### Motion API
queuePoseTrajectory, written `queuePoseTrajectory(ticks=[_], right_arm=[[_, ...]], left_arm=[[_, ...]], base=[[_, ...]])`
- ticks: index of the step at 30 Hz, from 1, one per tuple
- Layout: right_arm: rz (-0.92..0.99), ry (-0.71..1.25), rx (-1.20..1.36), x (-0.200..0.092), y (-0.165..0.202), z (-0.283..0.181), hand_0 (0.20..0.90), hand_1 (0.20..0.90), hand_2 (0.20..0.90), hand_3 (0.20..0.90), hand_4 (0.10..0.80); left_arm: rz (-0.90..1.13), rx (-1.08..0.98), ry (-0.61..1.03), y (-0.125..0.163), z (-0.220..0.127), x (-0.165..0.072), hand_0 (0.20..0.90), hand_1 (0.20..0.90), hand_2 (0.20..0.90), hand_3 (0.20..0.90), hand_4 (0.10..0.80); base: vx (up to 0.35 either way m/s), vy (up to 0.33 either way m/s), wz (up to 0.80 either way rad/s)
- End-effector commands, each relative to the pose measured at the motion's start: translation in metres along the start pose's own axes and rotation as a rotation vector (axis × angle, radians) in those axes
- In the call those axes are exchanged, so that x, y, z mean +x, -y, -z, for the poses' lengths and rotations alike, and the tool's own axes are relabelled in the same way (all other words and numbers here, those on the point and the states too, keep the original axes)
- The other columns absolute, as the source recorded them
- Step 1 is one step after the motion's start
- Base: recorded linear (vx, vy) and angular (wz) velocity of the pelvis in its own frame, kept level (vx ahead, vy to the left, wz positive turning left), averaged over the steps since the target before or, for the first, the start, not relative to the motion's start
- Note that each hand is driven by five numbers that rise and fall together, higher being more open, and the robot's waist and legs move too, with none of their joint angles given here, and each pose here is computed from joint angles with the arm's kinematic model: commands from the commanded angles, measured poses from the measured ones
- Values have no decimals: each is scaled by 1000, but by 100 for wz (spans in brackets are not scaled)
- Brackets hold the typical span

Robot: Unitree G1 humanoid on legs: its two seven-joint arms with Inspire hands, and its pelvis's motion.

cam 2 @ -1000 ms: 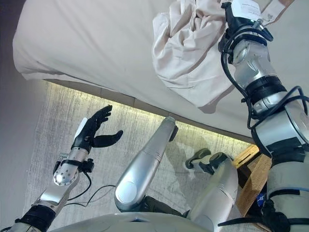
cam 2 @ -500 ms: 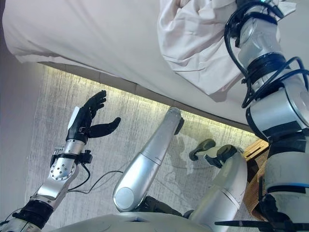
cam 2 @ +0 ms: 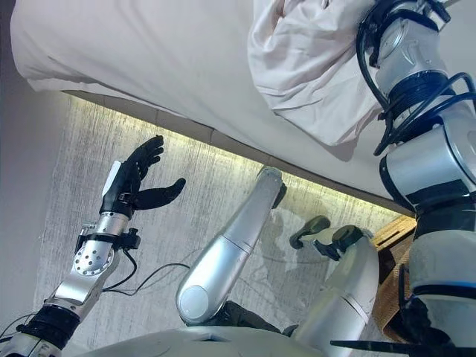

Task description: Pick up the clothes from the bed and place them into the basket

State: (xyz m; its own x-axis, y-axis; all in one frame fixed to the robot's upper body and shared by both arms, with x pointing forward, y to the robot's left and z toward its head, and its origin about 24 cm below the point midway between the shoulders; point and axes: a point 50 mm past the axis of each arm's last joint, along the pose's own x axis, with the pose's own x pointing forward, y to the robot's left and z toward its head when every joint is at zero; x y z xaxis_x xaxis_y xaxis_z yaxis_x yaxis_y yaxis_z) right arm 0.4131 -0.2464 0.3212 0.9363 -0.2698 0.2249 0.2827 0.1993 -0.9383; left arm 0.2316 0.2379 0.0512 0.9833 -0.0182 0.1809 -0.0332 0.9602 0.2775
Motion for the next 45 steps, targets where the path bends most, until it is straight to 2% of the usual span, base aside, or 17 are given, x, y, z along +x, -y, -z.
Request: queuePoseTrajectory(ticks=[1, 7, 16, 22, 35, 45], right_arm=[[77, 167, 65, -3, 9, -32, 300, 300, 300, 200, 100], [133, 280, 171, -9, 1, -37, 300, 300, 300, 200, 100], [147, 229, 371, -13, -4, -5, 300, 300, 300, 200, 100], [215, 257, 296, -20, 7, 11, 300, 300, 300, 200, 100], [274, 186, 241, -49, 17, 92, 300, 300, 300, 200, 100], [421, 95, 191, -80, 58, 145, 300, 300, 300, 200, 100]], left_arm=[[-59, 24, 203, -16, -34, 10, 900, 900, 900, 900, 800], [-82, 79, 120, -19, -23, 12, 900, 900, 900, 900, 800], [-50, 127, 12, -14, -3, 10, 900, 900, 900, 900, 800], [-42, 152, -15, -7, 3, 9, 900, 900, 900, 900, 800], [-44, 182, -163, -6, 37, -1, 900, 900, 900, 900, 800], [-8, 194, -207, -9, 51, -8, 900, 900, 900, 900, 800]], base=[[44, -7, -3], [60, 3, -17], [97, 1, -12], [64, 68, -26], [110, 38, -30], [11, 6, -39]])
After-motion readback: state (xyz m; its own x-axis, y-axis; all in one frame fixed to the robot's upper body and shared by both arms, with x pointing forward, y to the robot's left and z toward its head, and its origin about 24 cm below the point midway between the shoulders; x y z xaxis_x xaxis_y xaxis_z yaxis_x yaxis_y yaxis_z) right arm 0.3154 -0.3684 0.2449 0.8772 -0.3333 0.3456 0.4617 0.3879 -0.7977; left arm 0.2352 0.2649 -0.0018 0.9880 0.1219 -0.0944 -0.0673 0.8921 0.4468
